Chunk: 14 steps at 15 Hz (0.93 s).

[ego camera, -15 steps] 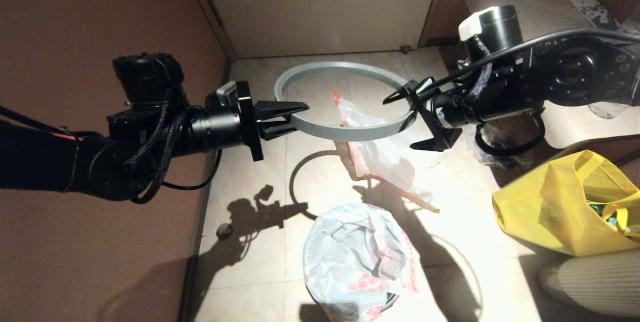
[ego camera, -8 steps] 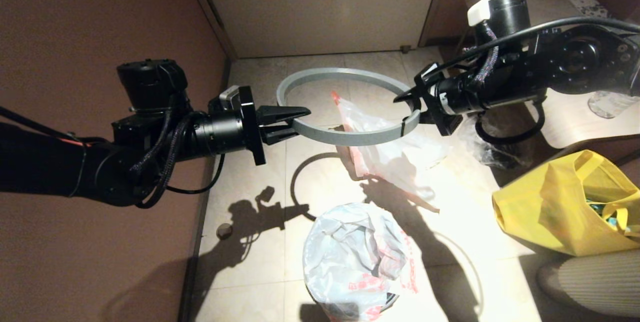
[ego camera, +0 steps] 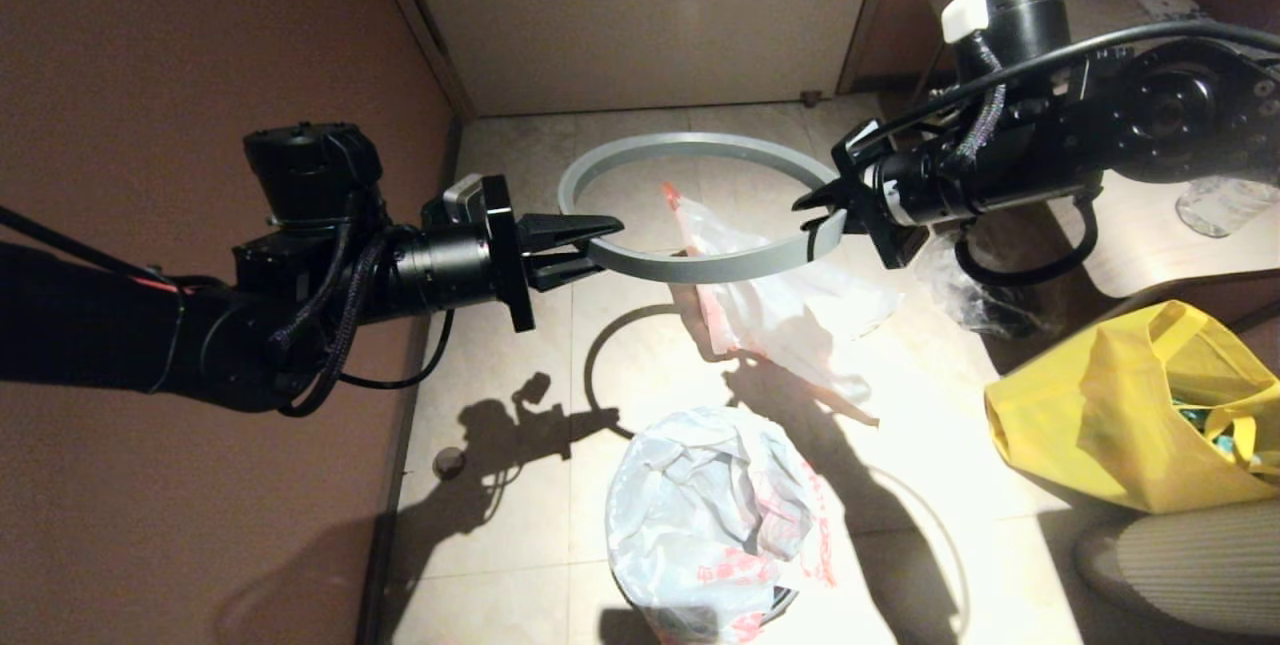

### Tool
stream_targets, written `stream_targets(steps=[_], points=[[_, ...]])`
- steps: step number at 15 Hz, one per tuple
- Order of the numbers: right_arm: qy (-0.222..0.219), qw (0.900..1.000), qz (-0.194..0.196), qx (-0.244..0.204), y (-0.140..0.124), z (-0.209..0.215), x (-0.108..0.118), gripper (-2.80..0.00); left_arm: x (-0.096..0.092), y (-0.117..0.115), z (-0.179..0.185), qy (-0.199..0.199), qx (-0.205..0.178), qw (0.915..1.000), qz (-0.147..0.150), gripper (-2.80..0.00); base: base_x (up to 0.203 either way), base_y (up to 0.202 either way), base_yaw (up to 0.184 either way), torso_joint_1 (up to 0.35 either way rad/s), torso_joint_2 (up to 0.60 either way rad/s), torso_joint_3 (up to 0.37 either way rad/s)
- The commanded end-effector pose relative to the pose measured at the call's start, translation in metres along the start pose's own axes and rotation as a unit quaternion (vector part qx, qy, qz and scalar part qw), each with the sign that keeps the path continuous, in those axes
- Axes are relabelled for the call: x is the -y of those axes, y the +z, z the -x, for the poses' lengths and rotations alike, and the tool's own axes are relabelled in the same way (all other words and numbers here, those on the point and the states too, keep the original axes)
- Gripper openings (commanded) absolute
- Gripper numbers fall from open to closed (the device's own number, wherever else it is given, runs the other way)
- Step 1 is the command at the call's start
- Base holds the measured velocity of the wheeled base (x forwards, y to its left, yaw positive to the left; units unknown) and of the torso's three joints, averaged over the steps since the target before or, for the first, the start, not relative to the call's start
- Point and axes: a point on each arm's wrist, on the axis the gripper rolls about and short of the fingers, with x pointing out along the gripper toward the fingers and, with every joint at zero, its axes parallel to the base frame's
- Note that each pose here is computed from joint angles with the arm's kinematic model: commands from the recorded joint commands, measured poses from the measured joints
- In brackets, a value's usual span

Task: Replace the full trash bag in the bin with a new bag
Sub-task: Place the trash can ring on the trash can

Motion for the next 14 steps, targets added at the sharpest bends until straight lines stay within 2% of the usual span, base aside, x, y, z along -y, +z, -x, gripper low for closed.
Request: stream_targets(steps=[1,3,4,5,6,7,10,11,12,14], points=[[0.003,1.0,-0.001,-0.002,-0.002,0.003,-0.002,-2.8,-0.001,0.001,-0.002,-0.001,-0.002,1.0,0.004,-2.8,0.0,0.0,0.0,0.0,0.0,0.0],[0.002,1.0,0.001,-0.001,-0.002,0.003,-0.002,-2.8,-0.001,0.001,-0.001,-0.001,-0.002,1.0,0.004,-2.8,0.0,0.0,0.0,0.0,0.0,0.0],[0.003,1.0,0.003,-0.001,-0.002,0.004,-0.002,-2.8,0.0,0.0,-0.001,-0.001,-0.002,1.0,0.003,-1.95,0.0,0.0,0.0,0.0,0.0,0.0],[0.002,1.0,0.003,-0.002,-0.002,0.003,-0.002,-2.8,0.0,0.0,0.0,-0.002,-0.002,1.0,0.001,0.0,0.0,0.0,0.0,0.0,0.0,0.0],[-0.002,1.0,0.004,-0.003,-0.002,0.002,-0.001,-2.8,0.001,0.0,0.001,-0.003,-0.001,1.0,-0.002,0.0,0.0,0.0,0.0,0.0,0.0,0.0],[-0.013,1.0,0.012,-0.008,-0.003,0.002,0.002,-2.8,0.001,0.001,0.003,-0.004,-0.001,0.9998,-0.018,0.0,0.0,0.0,0.0,0.0,0.0,0.0],[-0.062,0.996,0.059,-0.032,-0.012,0.008,0.017,-2.8,-0.005,0.024,0.031,-0.007,-0.006,0.9985,-0.055,0.0,0.0,0.0,0.0,0.0,0.0,0.0],[-0.071,0.994,0.073,-0.038,-0.014,0.01,0.022,-2.8,0.001,0.028,0.04,-0.012,-0.008,0.9978,-0.064,0.0,0.0,0.0,0.0,0.0,0.0,0.0],[-0.085,0.99,0.105,-0.048,-0.018,0.009,0.03,-2.8,0.017,0.027,0.053,-0.022,-0.012,0.9963,-0.083,0.0,0.0,0.0,0.0,0.0,0.0,0.0],[-0.113,0.976,0.173,-0.072,-0.024,0.0,0.051,-2.8,0.036,0.025,0.072,-0.04,-0.06,0.9925,-0.099,0.0,0.0,0.0,0.0,0.0,0.0,0.0]])
